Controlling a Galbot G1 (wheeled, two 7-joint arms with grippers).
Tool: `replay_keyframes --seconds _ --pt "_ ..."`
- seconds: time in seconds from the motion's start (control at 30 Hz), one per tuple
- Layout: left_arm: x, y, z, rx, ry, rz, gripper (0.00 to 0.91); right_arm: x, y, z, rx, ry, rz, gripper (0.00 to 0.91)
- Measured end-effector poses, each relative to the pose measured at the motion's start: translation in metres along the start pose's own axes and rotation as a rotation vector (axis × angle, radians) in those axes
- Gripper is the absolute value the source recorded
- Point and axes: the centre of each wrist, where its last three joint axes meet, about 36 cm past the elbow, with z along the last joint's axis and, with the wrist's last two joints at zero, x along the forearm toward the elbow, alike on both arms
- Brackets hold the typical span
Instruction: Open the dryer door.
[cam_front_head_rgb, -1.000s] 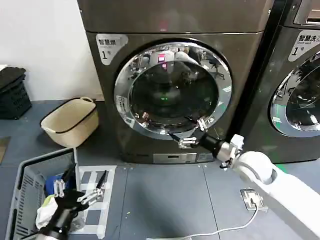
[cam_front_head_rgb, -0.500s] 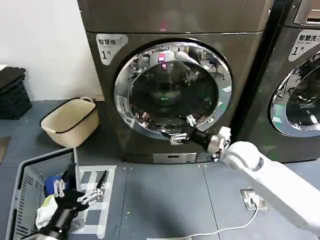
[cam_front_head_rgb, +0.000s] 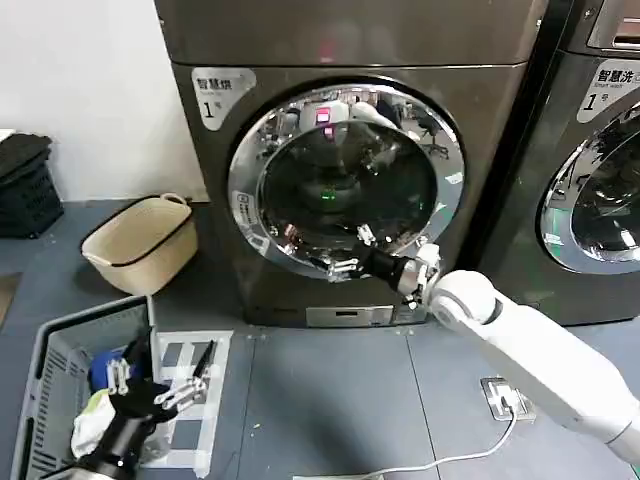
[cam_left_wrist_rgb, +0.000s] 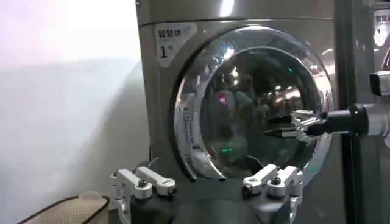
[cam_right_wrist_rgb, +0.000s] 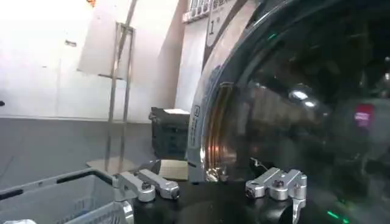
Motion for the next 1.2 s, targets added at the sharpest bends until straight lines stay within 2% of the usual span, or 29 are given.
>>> replay_keyframes --seconds 0.53,1.2 --pt "0.001 0.0 0.001 0.004 0.004 -0.003 0.907 -0.039 -0.013 -0.006 0.018 -0.003 -0.031 0.907" --pt "0.001 0.0 0.002 0.005 0.005 0.0 0.907 -0.087 -0.026 -0.002 0.014 0.002 -0.066 0.907"
